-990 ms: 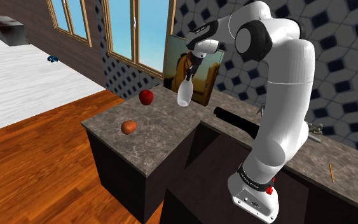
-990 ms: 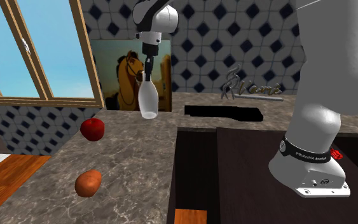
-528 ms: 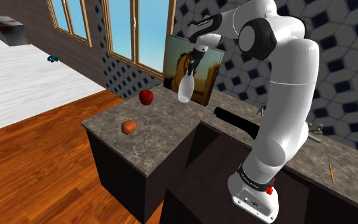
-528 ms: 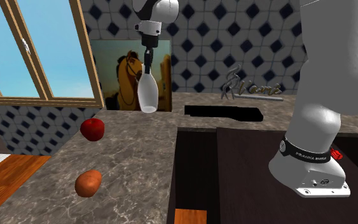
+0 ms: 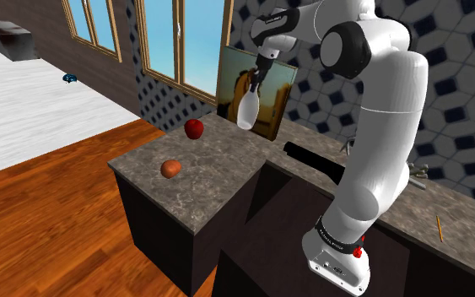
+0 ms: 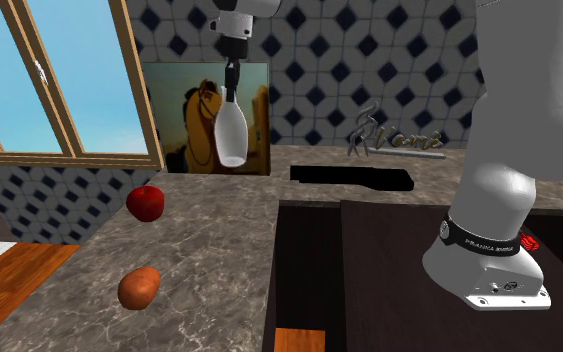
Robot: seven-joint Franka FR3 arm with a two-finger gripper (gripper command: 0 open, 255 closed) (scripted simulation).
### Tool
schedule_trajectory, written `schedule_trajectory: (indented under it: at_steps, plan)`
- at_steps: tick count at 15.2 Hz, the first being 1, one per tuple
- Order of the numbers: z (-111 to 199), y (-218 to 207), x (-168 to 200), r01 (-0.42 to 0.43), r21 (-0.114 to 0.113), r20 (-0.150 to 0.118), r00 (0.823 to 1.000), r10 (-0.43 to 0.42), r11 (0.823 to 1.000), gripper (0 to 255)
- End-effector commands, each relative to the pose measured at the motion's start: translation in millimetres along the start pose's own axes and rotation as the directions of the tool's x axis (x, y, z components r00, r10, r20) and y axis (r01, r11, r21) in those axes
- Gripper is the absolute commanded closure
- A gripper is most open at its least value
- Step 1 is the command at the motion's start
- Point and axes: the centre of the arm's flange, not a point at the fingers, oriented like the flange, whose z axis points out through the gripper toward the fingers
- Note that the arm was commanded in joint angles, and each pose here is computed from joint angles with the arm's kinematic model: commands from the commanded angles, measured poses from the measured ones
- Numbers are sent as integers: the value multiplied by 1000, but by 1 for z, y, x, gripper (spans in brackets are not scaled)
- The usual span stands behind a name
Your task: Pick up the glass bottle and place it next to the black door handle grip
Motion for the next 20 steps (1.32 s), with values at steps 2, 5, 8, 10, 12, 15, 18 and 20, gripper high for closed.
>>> schedule_trajectory:
  at_steps: [2,5,8,10,12,15,18,20]
  plan:
    - [-16,0,2,0,0,0,1000,0,1000,255]
    - [-31,0,5,0,0,0,1000,0,1000,255]
    - [-47,0,7,0,0,0,1000,0,1000,255]
    - [-57,0,9,0,0,0,1000,0,1000,255]
    - [-68,1,11,0,0,0,1000,0,1000,255]
    - [-83,1,13,0,0,0,1000,0,1000,255]
    - [-99,1,16,0,0,0,1000,0,1000,255]
    - [-109,1,17,0,0,0,1000,0,1000,255]
